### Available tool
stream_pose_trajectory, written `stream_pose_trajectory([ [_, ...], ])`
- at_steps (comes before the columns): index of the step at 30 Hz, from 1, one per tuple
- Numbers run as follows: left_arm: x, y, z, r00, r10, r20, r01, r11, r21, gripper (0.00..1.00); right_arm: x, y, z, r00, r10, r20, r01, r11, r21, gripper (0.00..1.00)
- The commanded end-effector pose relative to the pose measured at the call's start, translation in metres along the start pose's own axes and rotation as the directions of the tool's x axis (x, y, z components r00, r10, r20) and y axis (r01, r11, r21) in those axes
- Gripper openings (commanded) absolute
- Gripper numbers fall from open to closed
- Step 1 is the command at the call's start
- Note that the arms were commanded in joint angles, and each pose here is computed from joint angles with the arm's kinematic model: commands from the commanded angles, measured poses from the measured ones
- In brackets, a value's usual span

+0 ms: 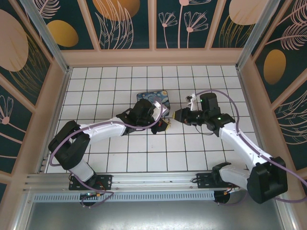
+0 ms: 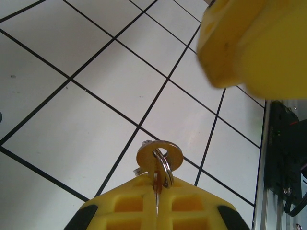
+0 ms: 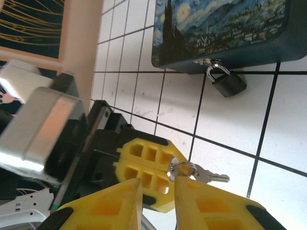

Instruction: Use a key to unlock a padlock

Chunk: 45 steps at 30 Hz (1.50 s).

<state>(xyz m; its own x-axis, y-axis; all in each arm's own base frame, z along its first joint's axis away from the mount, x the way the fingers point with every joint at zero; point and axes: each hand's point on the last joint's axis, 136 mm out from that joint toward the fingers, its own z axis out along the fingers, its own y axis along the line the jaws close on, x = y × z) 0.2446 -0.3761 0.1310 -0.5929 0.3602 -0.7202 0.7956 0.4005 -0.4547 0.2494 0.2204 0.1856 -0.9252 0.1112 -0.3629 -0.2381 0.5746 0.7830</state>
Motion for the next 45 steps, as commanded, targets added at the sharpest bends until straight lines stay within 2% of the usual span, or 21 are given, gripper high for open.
stream_pose_trajectory([
  [1,-0.005,-0.004,-0.004,1.0,0.018,0.007,-0.018,1.0,0.009,0.0,-0.001,0.007,0.005,0.998,-0.058,-0.017,0.057,0.998,-0.029,0.24],
  [6,-0.004,-0.004,-0.005,1.0,0.018,0.006,-0.018,1.0,0.01,0.0,0.003,0.006,0.018,0.997,-0.063,-0.054,0.061,0.998,-0.035,0.24],
  [13,-0.005,-0.004,-0.005,1.0,0.026,0.002,-0.026,1.0,0.012,0.0,0.0,0.012,0.019,0.997,-0.067,-0.039,0.065,0.996,-0.055,0.25],
  [21,-0.007,-0.005,-0.005,0.999,0.036,0.01,-0.036,0.999,0.011,0.0,0.009,0.005,0.027,0.996,-0.05,-0.076,0.048,0.998,-0.028,0.22],
  [31,-0.007,-0.004,-0.007,0.999,0.036,0.018,-0.036,0.999,-0.001,0.0,0.016,-0.001,0.028,0.995,-0.034,-0.094,0.033,0.999,-0.013,0.07],
  [35,-0.008,-0.003,-0.009,0.999,0.034,0.027,-0.034,0.999,-0.014,0.0,0.022,-0.007,0.027,0.996,-0.018,-0.09,0.018,1.0,-0.002,0.04],
  [39,-0.006,-0.002,-0.01,0.999,0.022,0.029,-0.022,1.0,-0.018,0.03,0.025,-0.013,0.025,0.997,0.0,-0.072,0.001,1.0,0.008,0.03],
  [41,-0.005,0.002,-0.011,0.999,0.009,0.033,-0.008,0.999,-0.037,0.18,0.022,-0.016,0.023,0.999,0.013,-0.051,-0.013,1.0,0.011,0.02],
  [45,0.0,0.013,-0.01,0.999,-0.05,0.017,0.051,0.994,-0.096,0.37,0.011,-0.029,0.013,0.998,0.059,0.018,-0.059,0.997,0.04,0.02],
])
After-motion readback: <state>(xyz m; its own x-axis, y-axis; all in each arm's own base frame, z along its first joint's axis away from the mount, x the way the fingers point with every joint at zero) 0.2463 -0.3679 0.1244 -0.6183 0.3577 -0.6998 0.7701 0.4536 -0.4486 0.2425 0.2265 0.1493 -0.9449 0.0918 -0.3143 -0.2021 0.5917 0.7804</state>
